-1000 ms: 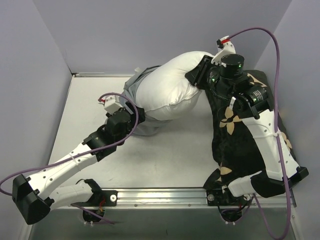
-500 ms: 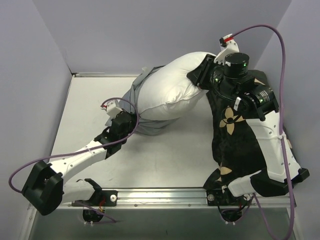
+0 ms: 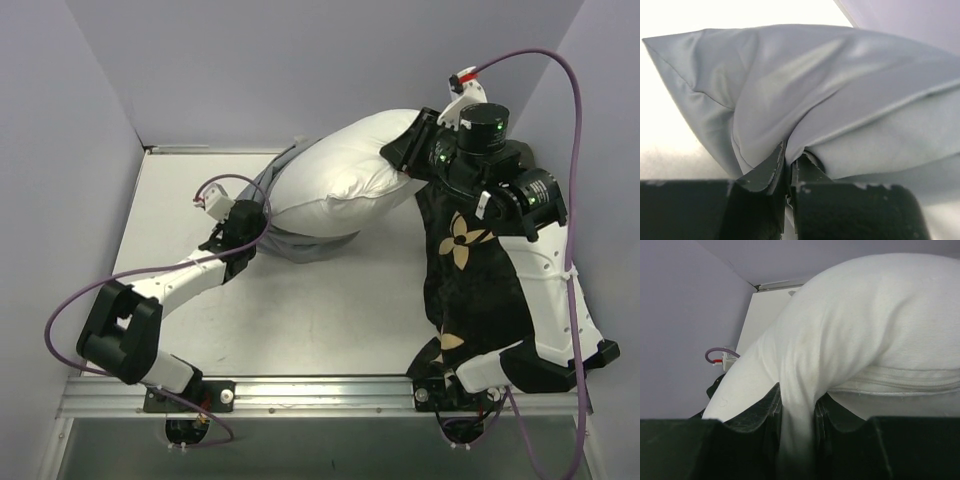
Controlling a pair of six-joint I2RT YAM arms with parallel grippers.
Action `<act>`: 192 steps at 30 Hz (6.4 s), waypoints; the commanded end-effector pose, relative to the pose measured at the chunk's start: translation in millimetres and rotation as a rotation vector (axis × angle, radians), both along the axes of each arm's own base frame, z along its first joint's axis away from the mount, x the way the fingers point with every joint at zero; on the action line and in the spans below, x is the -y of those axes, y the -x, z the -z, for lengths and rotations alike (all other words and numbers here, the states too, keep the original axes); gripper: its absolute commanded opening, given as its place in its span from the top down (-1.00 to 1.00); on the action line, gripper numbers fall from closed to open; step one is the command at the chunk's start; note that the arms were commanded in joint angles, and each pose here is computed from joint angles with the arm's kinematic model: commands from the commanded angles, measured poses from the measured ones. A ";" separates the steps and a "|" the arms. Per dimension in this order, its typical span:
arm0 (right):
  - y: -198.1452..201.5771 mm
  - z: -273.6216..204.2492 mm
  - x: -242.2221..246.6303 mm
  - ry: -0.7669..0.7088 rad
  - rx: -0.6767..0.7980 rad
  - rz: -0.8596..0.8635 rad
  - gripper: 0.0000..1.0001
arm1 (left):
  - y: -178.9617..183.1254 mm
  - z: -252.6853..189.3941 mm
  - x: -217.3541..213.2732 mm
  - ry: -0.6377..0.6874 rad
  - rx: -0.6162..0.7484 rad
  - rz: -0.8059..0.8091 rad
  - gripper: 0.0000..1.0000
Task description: Remove the pillowcase from the pillow
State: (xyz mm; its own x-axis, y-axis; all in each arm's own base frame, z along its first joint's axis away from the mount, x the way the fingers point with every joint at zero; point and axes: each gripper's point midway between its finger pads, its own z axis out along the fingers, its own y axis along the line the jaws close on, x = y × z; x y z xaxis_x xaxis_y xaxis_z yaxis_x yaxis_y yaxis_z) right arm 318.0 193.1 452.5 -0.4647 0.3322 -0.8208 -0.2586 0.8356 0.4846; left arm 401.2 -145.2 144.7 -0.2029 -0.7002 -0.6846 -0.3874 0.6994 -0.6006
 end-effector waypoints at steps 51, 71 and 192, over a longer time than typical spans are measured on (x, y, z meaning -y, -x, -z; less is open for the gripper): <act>140.7 404.8 -7.9 0.394 -0.463 -0.201 1.00 | 17.9 -146.9 107.1 -0.770 0.159 1.003 -0.95; 141.2 399.5 1.6 0.346 -0.462 -0.170 1.00 | -52.6 -77.4 105.6 -1.317 -0.151 0.826 -0.93; -60.4 93.9 51.9 0.290 -0.057 0.225 1.00 | -49.5 -115.6 -83.4 -0.447 -0.130 0.295 -0.95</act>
